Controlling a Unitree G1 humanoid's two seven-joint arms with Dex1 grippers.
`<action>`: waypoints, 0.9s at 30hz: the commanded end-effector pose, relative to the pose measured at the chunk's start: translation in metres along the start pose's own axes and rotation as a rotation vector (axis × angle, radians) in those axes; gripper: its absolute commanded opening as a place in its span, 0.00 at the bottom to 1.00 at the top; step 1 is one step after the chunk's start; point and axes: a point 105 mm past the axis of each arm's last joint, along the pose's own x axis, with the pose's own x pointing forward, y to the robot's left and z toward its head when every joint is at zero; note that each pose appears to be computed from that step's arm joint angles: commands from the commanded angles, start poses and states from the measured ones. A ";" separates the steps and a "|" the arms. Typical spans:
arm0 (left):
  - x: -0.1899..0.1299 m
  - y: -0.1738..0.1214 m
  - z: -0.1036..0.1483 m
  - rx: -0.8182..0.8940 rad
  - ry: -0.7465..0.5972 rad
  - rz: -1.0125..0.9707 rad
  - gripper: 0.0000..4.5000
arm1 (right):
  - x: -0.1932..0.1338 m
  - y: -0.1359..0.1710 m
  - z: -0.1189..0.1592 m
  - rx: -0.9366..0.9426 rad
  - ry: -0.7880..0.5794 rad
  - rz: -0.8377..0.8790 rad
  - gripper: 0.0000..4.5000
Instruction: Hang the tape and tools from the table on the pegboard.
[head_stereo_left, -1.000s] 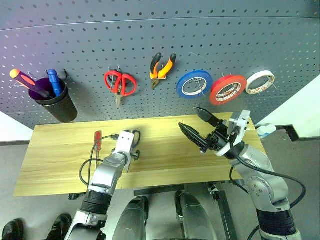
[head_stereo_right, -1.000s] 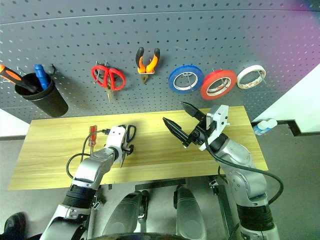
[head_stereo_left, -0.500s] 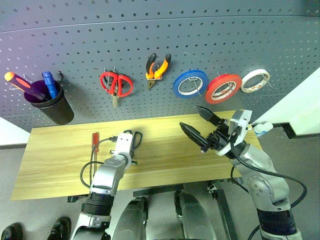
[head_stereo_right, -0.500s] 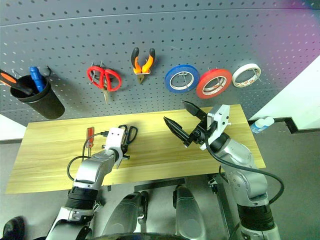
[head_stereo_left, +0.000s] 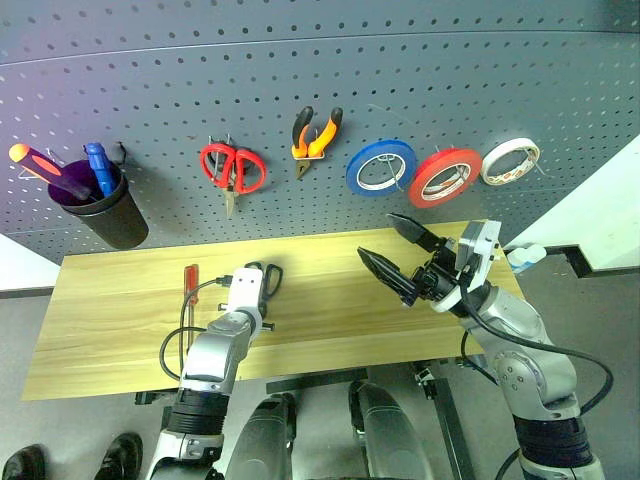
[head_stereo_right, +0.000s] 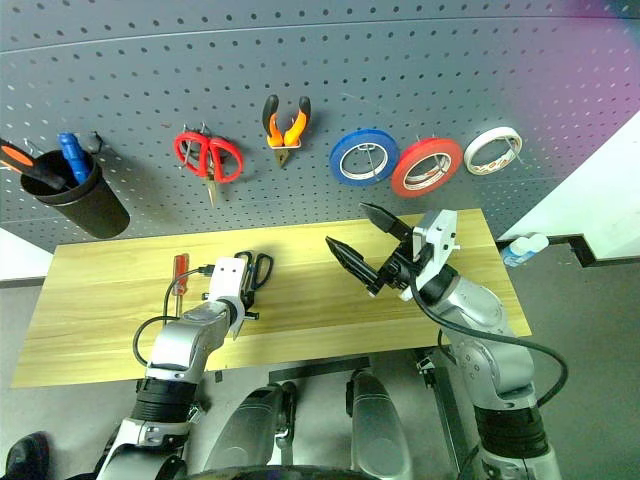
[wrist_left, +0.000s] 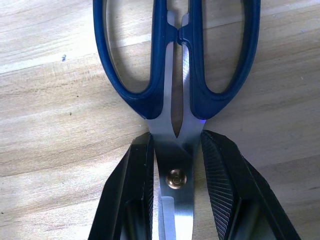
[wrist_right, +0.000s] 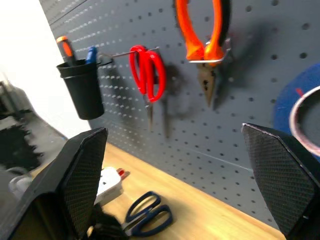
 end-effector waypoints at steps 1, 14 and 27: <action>0.000 0.004 -0.005 -0.003 0.016 0.018 0.24 | -0.005 0.006 0.006 -0.011 -0.016 0.056 1.00; -0.004 0.004 0.008 0.018 -0.034 -0.004 0.24 | -0.033 0.016 -0.027 -0.205 0.200 0.293 1.00; -0.004 0.001 0.011 0.027 -0.055 -0.025 0.24 | -0.039 0.016 -0.040 -0.258 0.251 0.331 1.00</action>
